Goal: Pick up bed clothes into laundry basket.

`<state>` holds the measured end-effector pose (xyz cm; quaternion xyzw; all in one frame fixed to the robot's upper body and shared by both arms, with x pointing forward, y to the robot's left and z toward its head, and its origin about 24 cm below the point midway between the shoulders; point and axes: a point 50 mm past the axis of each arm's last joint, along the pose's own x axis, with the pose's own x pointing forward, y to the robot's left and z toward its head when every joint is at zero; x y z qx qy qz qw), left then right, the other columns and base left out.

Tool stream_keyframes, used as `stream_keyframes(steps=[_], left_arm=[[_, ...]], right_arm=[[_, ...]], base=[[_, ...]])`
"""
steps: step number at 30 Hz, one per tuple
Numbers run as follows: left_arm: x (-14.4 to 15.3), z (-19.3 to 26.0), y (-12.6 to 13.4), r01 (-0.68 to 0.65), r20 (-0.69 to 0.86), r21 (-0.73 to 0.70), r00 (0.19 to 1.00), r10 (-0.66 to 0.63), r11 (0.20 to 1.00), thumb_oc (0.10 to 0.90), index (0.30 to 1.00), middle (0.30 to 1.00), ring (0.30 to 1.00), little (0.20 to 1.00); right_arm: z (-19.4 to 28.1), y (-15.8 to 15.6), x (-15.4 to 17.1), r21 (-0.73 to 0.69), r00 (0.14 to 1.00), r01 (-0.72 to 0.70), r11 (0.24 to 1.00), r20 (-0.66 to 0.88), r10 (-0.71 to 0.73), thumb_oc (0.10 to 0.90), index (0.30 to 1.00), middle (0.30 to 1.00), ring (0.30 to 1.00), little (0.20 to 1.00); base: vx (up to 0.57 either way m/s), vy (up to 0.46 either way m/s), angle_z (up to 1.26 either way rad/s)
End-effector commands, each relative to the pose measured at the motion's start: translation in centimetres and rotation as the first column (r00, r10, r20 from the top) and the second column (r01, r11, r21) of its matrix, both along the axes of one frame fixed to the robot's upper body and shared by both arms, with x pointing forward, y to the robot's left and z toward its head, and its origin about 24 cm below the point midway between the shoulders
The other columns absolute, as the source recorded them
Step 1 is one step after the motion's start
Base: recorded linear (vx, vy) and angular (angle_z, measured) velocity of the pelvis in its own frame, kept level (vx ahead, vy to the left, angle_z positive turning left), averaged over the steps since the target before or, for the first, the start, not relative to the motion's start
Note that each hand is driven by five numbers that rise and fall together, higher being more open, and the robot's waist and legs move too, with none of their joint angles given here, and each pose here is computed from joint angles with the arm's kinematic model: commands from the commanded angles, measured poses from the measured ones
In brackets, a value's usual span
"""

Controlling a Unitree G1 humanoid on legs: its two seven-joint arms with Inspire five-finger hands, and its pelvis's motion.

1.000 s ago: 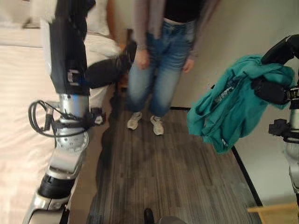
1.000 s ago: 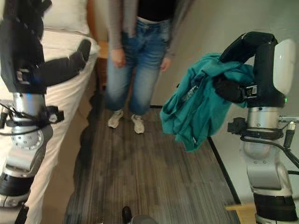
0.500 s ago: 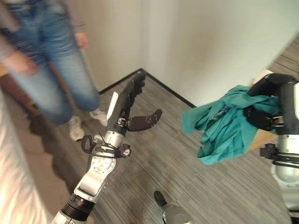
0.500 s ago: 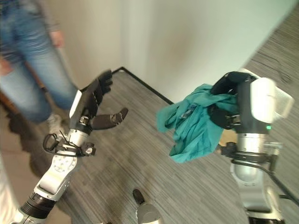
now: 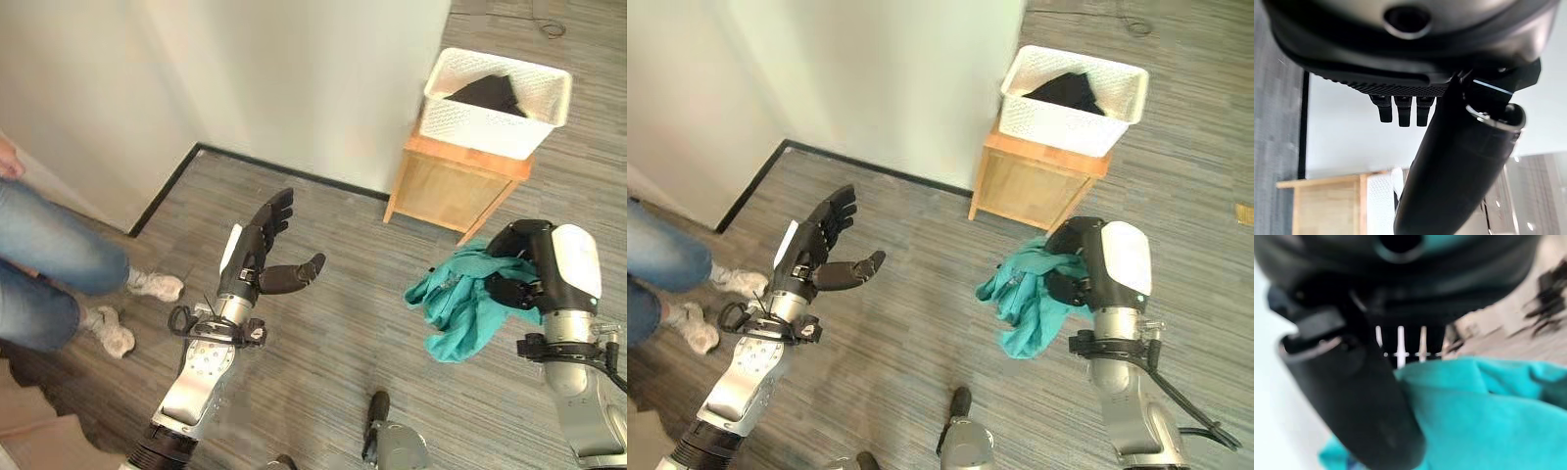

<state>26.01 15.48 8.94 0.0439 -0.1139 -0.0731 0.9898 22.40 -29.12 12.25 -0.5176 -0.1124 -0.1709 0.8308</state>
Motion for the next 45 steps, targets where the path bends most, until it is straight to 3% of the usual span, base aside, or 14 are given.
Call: stream_keyframes(steps=[1, 8, 21, 29, 34, 36, 40, 45], left_arm=[[0.2, 4.1, -1.1, 0.039, 0.217, -0.101, 0.976, -0.016, 0.994, 0.8, 0.9, 0.9, 0.9, 0.9], [-0.2, 3.1, -0.9, 0.007, 0.18, -0.169, 0.983, 0.024, 0.986, 0.8, 0.9, 0.9, 0.9, 0.9], [-0.3, 1.4, -1.2, 0.01, 0.091, -0.175, 0.996, 0.006, 0.984, 0.8, 0.9, 0.9, 0.9, 0.9], [1.0, 3.9, -2.1, 0.057, 0.201, -0.15, 0.979, -0.026, 0.987, 0.8, 0.9, 0.9, 0.9, 0.9], [1.0, 3.8, -1.8, 0.063, 0.196, -0.148, 0.98, -0.034, 0.987, 0.8, 0.9, 0.9, 0.9, 0.9], [0.7, 3.3, -1.8, 0.068, 0.177, -0.132, 0.983, -0.044, 0.989, 0.8, 0.9, 0.9, 0.9, 0.9], [0.7, 2.5, -1.5, 0.045, 0.144, -0.142, 0.989, -0.025, 0.989, 0.8, 0.9, 0.9, 0.9, 0.9], [0.8, 2.0, -1.8, 0.086, 0.107, -0.144, 0.992, -0.071, 0.986, 0.8, 0.9, 0.9, 0.9, 0.9]], right_arm=[[7.9, -0.2, 0.6, -0.108, 0.944, -0.025, 0.994, 0.324, 0.06, 0.4, 0.3, 0.3, 0.3, 0.3], [9.9, 0.2, 2.1, -0.112, 0.931, -0.063, 0.992, 0.351, 0.098, 0.4, 0.3, 0.3, 0.3, 0.3], [9.8, 1.2, 4.0, -0.191, 0.959, -0.085, 0.978, 0.25, 0.133, 0.4, 0.3, 0.3, 0.3, 0.3], [17.3, 1.8, 2.5, -0.326, 0.849, -0.022, 0.945, 0.493, 0.19, 0.4, 0.3, 0.3, 0.3, 0.3], [18.7, 1.8, 2.2, -0.344, 0.83, -0.013, 0.939, 0.52, 0.202, 0.4, 0.3, 0.3, 0.3, 0.3], [21.4, 3.1, 1.5, -0.385, 0.75, -0.025, 0.922, 0.603, 0.272, 0.4, 0.3, 0.3, 0.3, 0.3], [23.7, 3.3, 2.6, -0.414, 0.753, -0.016, 0.91, 0.594, 0.284, 0.4, 0.3, 0.3, 0.3, 0.3], [28.6, 0.8, 3.1, -0.428, 0.797, 0.134, 0.894, 0.582, 0.16, 0.4, 0.3, 0.3, 0.3, 0.3]], base=[[0.14, -0.228, -1.05], [0.21, 0.003, -1.03], [0.41, 0.027, -0.3], [0.23, -0.113, 0.39], [0.14, -0.261, 0.63], [0.14, -0.233, 0.58], [0.1, -0.233, -0.17], [0.01, -0.225, -0.24]])
